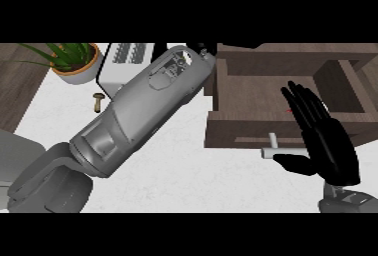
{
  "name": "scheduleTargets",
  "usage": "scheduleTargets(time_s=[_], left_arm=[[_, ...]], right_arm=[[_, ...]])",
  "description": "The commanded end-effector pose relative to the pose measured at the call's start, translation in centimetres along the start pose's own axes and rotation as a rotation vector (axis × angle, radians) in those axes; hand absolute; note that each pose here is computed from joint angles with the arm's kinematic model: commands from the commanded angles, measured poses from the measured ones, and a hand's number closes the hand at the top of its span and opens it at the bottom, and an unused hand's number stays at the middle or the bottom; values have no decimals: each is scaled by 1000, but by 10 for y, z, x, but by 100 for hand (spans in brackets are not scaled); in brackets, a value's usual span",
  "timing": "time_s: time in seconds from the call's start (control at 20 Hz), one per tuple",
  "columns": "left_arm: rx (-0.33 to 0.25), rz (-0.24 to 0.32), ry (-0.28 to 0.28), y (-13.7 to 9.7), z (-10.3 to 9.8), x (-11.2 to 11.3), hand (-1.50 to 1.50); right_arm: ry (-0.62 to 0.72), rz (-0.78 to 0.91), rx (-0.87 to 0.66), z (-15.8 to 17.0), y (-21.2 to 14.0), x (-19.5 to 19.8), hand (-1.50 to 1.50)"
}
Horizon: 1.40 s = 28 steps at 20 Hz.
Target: Pick up the can, place it into the drawer and close the drawer
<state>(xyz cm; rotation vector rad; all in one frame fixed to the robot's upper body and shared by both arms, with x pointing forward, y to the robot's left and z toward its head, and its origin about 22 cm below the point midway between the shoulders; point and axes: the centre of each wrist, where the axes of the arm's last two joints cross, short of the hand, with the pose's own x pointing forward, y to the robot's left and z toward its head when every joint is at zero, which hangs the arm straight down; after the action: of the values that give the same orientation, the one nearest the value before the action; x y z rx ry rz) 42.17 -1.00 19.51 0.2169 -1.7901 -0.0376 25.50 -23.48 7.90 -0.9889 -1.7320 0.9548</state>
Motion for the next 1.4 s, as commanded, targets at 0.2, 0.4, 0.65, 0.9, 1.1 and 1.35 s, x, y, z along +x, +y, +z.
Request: scheduleTargets(time_s=[0.2,0.4,0.65,0.9,1.1,1.35], left_arm=[[15,-8,9,50,-15,9,-150],[17,-16,6,55,-5,4,-150],[15,-18,18,77,-12,26,-150],[5,-41,24,112,-4,5,-150],[-1,-24,48,122,3,2,-150],[7,-39,55,143,16,-14,-150]], right_arm=[[55,24,-32,-20,59,-14,-150],[78,58,-33,-29,78,-32,-150],[93,130,-15,-58,82,-52,-150],[115,173,-38,-72,100,-54,-150],[118,189,-120,-112,89,-54,-150],[113,191,-157,-123,103,-44,-150]])
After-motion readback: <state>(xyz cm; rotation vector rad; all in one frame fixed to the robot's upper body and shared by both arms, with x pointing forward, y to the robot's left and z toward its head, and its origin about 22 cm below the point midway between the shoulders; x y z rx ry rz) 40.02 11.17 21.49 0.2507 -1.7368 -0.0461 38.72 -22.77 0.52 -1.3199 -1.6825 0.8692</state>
